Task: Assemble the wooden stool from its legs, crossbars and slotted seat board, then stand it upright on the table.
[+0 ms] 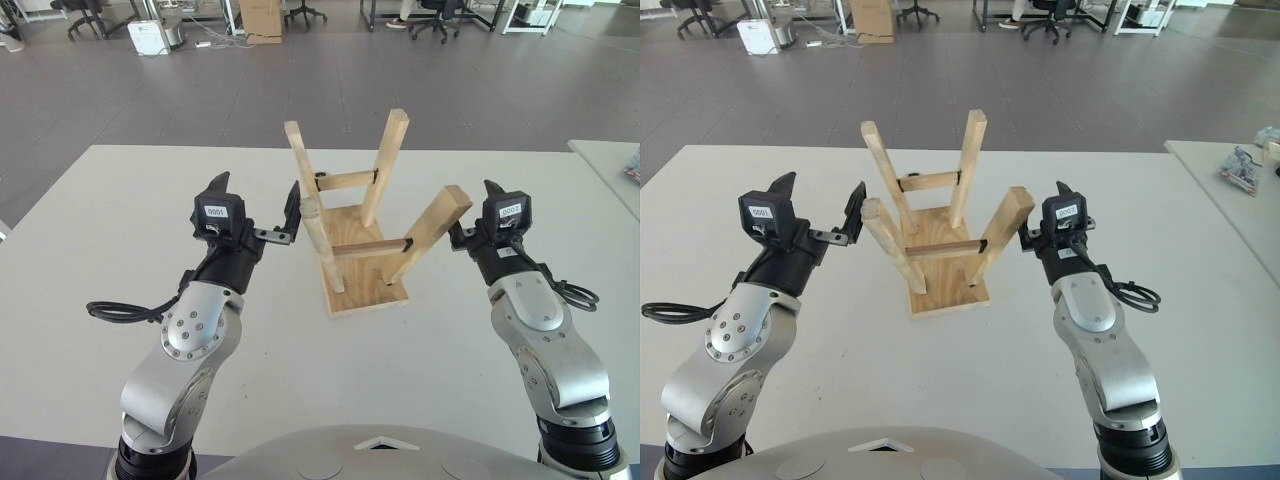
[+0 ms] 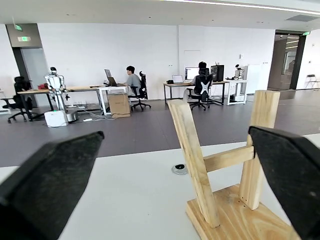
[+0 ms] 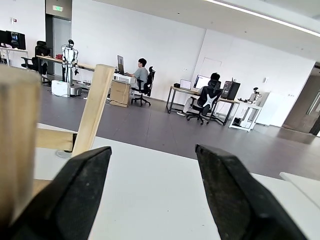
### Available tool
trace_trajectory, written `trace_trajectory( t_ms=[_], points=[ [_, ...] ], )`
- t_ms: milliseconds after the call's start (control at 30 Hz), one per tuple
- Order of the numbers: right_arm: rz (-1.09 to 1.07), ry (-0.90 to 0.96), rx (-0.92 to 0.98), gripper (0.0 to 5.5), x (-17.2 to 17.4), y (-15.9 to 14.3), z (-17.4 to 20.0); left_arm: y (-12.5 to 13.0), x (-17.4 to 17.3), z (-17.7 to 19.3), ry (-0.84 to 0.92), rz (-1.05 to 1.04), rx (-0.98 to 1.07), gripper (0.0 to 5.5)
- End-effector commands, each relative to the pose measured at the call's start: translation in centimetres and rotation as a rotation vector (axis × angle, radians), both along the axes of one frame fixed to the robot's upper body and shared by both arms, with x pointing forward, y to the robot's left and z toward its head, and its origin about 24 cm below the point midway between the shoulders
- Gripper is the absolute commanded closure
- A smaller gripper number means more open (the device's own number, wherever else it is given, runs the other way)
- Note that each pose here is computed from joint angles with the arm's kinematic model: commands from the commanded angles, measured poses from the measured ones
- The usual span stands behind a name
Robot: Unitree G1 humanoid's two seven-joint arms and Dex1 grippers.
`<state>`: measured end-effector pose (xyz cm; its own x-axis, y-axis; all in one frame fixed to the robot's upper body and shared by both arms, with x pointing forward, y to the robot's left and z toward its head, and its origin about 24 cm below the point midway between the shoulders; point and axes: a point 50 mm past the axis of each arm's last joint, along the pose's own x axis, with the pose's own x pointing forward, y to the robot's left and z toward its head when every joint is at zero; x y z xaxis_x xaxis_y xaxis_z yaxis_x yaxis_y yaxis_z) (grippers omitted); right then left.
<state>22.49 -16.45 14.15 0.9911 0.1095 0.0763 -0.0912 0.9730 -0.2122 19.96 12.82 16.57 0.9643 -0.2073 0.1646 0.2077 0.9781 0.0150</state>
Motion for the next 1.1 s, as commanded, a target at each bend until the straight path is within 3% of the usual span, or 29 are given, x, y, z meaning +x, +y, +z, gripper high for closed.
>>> trace_trajectory(
  t_ms=[33,267,433,667,800,900,967,1100],
  points=[
    [0.453,-0.147,0.058,2.34,-1.4,6.2,3.1,-3.8,-0.5,-2.8,0.21,-0.322,0.046,0.12],
    [0.576,-0.111,0.039,2.34,-2.1,8.0,1.9,-6.6,-0.2,-4.0,0.314,-0.559,-0.036,0.12],
    [0.575,-0.091,0.053,2.34,-2.0,7.9,1.4,-6.3,-0.2,-4.4,0.354,-0.571,-0.042,0.12],
    [0.31,0.038,0.022,2.34,-0.5,0.7,-2.8,0.7,1.0,-7.9,0.403,-0.311,0.098,0.12],
    [0.212,0.108,0.011,2.34,-0.6,-2.6,-5.5,1.1,1.1,-7.8,0.369,-0.319,0.082,0.12],
    [0.203,0.11,-0.007,2.34,-0.8,-3.2,-6.1,1.1,1.2,-7.4,0.334,-0.312,0.091,0.12],
    [0.208,0.065,0.0,2.34,-0.6,-3.5,-5.2,2.3,1.9,-6.4,0.271,-0.271,0.102,0.12],
    [0.362,-0.221,0.238,2.34,0.6,-3.4,3.6,5.3,4.5,1.6,-0.067,-0.309,-0.024,0.12]
  ],
)
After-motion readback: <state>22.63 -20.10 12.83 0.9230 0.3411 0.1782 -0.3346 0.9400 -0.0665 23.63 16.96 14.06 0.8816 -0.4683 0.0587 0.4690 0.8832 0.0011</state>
